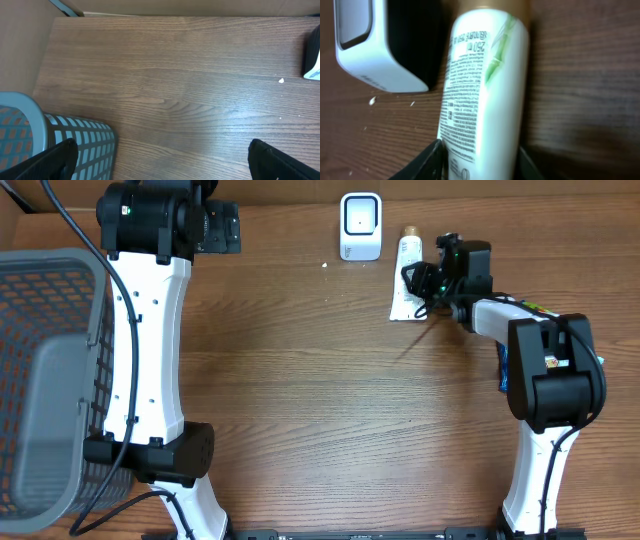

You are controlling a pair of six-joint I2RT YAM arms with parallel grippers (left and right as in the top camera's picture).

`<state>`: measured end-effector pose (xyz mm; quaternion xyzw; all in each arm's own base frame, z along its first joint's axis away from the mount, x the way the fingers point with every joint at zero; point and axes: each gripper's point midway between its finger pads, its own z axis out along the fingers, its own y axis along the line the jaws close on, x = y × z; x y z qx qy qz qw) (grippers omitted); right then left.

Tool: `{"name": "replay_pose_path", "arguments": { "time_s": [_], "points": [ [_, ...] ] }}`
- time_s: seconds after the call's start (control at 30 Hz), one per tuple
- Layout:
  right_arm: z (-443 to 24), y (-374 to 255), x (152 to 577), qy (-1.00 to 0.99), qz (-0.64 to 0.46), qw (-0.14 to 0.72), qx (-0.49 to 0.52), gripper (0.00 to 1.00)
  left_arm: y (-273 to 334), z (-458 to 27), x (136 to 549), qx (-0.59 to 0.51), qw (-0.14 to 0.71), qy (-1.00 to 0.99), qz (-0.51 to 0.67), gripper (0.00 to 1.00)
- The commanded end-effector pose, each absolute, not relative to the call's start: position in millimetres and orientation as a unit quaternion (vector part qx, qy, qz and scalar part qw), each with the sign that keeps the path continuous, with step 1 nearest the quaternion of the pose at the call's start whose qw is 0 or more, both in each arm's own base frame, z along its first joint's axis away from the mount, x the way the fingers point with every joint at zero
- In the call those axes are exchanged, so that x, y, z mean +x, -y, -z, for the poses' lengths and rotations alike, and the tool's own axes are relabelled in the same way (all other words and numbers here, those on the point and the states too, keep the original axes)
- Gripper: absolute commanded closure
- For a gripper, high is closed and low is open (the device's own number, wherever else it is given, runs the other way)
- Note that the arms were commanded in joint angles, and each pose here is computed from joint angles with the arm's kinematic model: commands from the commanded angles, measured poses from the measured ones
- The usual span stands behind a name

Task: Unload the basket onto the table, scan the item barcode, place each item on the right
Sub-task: 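Move the right gripper left to the upright tube and grasp it, then lift the tube with the right gripper toward the scanner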

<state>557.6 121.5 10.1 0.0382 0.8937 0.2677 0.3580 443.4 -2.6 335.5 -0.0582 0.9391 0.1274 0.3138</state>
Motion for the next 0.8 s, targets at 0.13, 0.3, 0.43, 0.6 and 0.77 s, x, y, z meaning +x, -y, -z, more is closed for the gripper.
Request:
{"name": "replay_pose_path", "arguments": {
  "time_s": [0.13, 0.3, 0.43, 0.6, 0.77],
  "points": [
    [47.6, -119.5, 526.5, -0.925, -0.253, 0.263, 0.107, 0.96, 4.7, -341.8, 442.7, -0.062, 0.323, -0.936, -0.125, 0.01],
    [32.3, -124.4, 521.4, -0.910, -0.324, 0.242, 0.094, 0.96, 4.7, -341.8, 442.7, -0.062, 0.323, -0.936, -0.125, 0.00],
    [7.3, -112.7, 521.7, -0.896, -0.360, 0.242, 0.095, 0.96, 4.7, -341.8, 442.7, -0.062, 0.323, -0.936, -0.125, 0.00],
    [-48.7, -101.9, 521.9, -0.889, -0.358, 0.280, 0.054, 0.96, 4.7, -341.8, 442.7, -0.062, 0.323, -0.936, -0.125, 0.00],
    [-116.7, -88.4, 530.6, -0.898, -0.219, 0.381, 0.008, 0.96, 4.7, -341.8, 442.7, -0.062, 0.323, -0.936, -0.125, 0.00]
  ]
}}
